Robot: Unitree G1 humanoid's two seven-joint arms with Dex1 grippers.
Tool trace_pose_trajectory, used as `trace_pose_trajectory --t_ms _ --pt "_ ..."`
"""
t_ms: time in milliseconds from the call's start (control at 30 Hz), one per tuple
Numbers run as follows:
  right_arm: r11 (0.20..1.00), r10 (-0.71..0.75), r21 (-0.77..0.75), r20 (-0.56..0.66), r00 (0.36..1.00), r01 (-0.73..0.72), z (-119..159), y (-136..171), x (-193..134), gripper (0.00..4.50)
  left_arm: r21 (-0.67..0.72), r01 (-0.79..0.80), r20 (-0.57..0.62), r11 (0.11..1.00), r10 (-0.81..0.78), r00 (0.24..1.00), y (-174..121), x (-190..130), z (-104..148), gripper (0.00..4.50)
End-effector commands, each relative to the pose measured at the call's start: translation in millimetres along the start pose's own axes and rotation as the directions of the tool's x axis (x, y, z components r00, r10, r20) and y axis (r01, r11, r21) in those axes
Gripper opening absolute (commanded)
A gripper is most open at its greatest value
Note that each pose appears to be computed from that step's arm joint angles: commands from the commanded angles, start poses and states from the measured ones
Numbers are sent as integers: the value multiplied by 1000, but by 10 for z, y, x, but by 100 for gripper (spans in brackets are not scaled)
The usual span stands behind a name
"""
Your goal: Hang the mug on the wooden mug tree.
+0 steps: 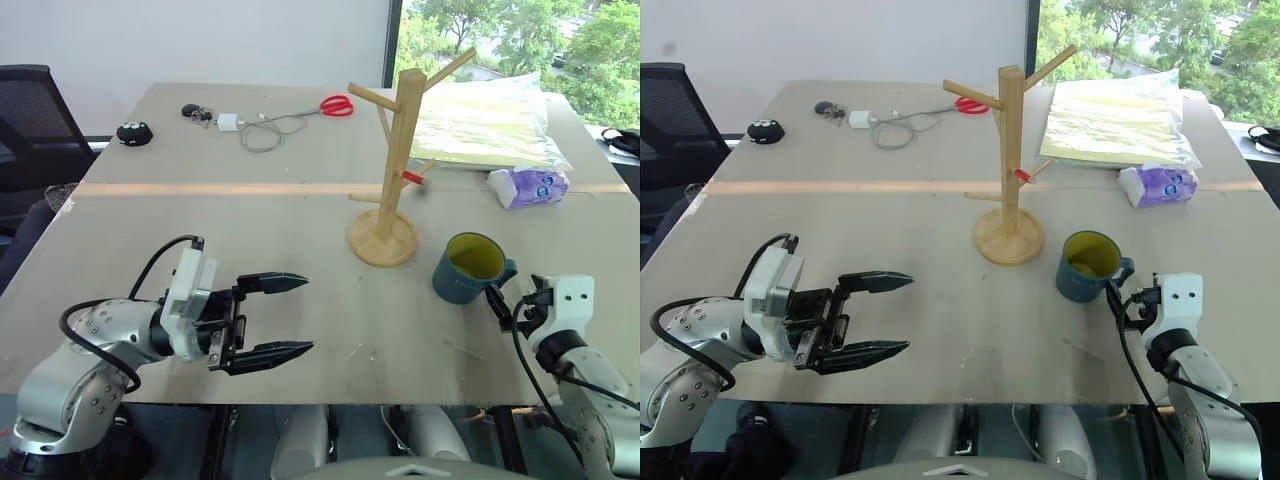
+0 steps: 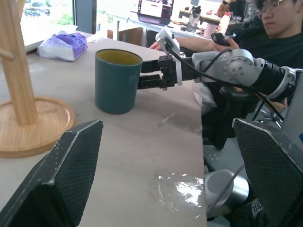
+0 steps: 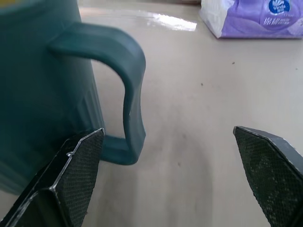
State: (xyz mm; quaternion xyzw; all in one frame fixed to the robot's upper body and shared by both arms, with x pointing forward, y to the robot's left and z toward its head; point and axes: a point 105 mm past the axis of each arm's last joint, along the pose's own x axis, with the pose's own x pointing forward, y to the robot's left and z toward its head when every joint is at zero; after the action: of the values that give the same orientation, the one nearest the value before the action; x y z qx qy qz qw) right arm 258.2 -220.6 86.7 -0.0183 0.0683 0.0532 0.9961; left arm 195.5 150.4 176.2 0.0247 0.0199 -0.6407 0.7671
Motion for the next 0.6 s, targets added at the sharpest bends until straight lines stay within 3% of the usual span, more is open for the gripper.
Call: trace_pose_trajectory --t_ms 33,67,167,300,433,600 --pt "1000 4 -11 41 999 -3 92 8 22 379 55 8 8 998 -9 1000 -39 -1 114 450" --pt "1000 10 -9 42 999 -10 95 20 35 315 55 6 9 998 -6 1000 -33 -2 116 450" --pt "1000 26 -7 42 999 -26 102 55 69 200 55 3 9 998 -3 1000 -24 -1 114 450" --pt "999 52 -5 49 997 -51 148 107 114 7 52 -15 13 999 14 1000 12 -2 103 450" --pt "996 94 -16 70 993 -93 279 152 99 2 67 -67 44 995 64 997 80 -12 121 450" --pt "974 214 -96 115 970 -203 686 305 30 2 54 -168 115 984 161 980 209 -51 117 450"
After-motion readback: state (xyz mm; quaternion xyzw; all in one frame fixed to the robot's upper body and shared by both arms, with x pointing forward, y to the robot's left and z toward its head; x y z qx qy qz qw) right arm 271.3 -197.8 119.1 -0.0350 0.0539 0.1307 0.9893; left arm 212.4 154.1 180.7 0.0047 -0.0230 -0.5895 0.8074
